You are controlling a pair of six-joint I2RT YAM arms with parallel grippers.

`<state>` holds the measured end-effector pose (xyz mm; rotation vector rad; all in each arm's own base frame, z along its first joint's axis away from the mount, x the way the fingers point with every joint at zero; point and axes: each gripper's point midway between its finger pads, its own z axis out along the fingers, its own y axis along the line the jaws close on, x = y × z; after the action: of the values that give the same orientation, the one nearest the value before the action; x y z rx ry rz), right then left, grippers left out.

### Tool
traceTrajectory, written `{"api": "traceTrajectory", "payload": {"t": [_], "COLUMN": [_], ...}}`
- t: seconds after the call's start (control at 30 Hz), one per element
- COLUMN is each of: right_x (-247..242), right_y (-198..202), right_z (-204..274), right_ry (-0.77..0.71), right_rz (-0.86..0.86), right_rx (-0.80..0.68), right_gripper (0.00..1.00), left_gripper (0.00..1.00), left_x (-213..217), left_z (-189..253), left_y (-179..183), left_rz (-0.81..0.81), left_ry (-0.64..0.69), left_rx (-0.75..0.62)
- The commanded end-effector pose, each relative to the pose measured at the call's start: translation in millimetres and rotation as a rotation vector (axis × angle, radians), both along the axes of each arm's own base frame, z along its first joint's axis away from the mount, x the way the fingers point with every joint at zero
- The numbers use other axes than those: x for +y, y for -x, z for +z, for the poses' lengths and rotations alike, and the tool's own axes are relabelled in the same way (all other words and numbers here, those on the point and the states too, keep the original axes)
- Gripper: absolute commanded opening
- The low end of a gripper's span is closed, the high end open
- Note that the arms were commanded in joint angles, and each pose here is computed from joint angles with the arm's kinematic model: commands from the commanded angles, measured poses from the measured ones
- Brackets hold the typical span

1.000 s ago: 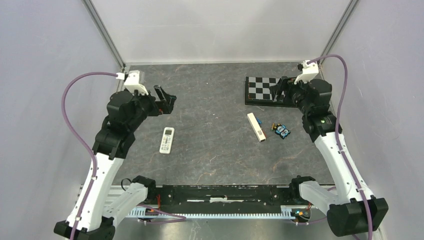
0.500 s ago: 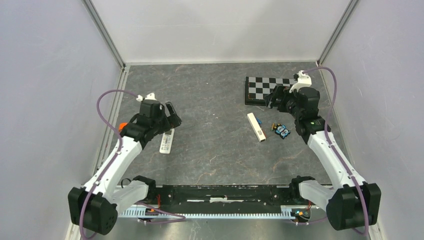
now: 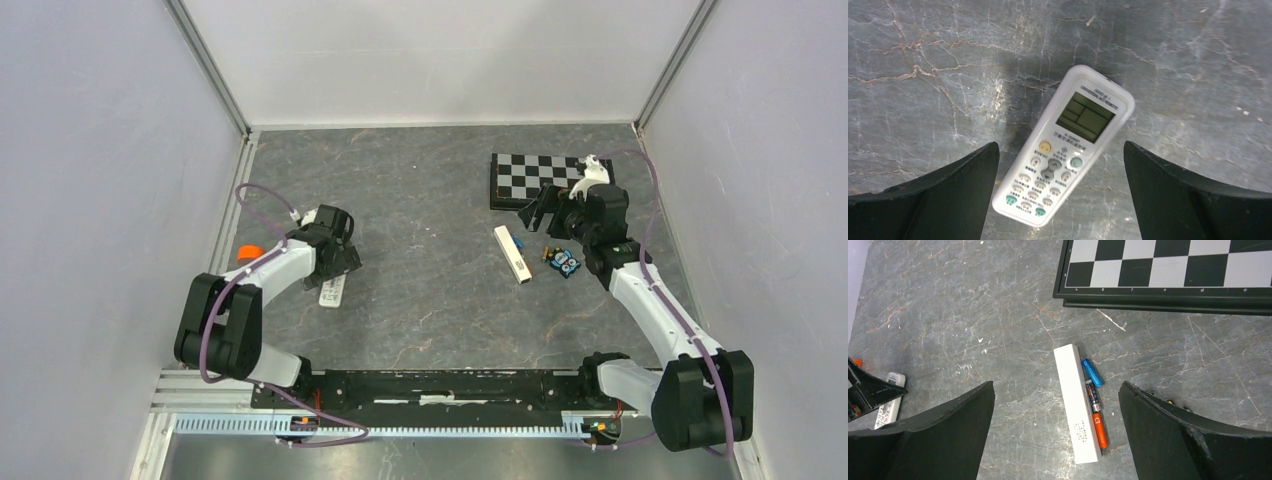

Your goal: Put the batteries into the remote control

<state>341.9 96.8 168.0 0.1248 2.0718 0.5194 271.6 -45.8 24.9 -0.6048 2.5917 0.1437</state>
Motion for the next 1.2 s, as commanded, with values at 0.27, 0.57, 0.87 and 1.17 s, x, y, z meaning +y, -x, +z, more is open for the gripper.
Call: {"api": "traceTrajectory", "payload": {"t": [0.27,0.57,0.87,1.17], "right_x": [16,78,180,227], "right_y": [6,28,93,126], "right_z": [-20,-24,1,62], "right_ry": [-0.055,-0.089,-0.424,-0.649], "right_rz": [0.045,0.245,0.562,0.727], "right_rx": [0.058,0.04,-0.048,-0.124], "right_gripper": [0.93,0.93,0.98,0.98], "left_gripper": [0.63,0.47,0.45,0.42], "left_x": [-23,-65,-155,-195], "left_z": [-10,4,102,218], "left_y": [-8,-9,-21,-4], "left_rz": [-0.05,-0.149,-0.367,-0.612], "left_ry": [0.114,0.32,0.857,1.225], "left_rx": [-0.078,-0.152,-0.41,-0.58]}}
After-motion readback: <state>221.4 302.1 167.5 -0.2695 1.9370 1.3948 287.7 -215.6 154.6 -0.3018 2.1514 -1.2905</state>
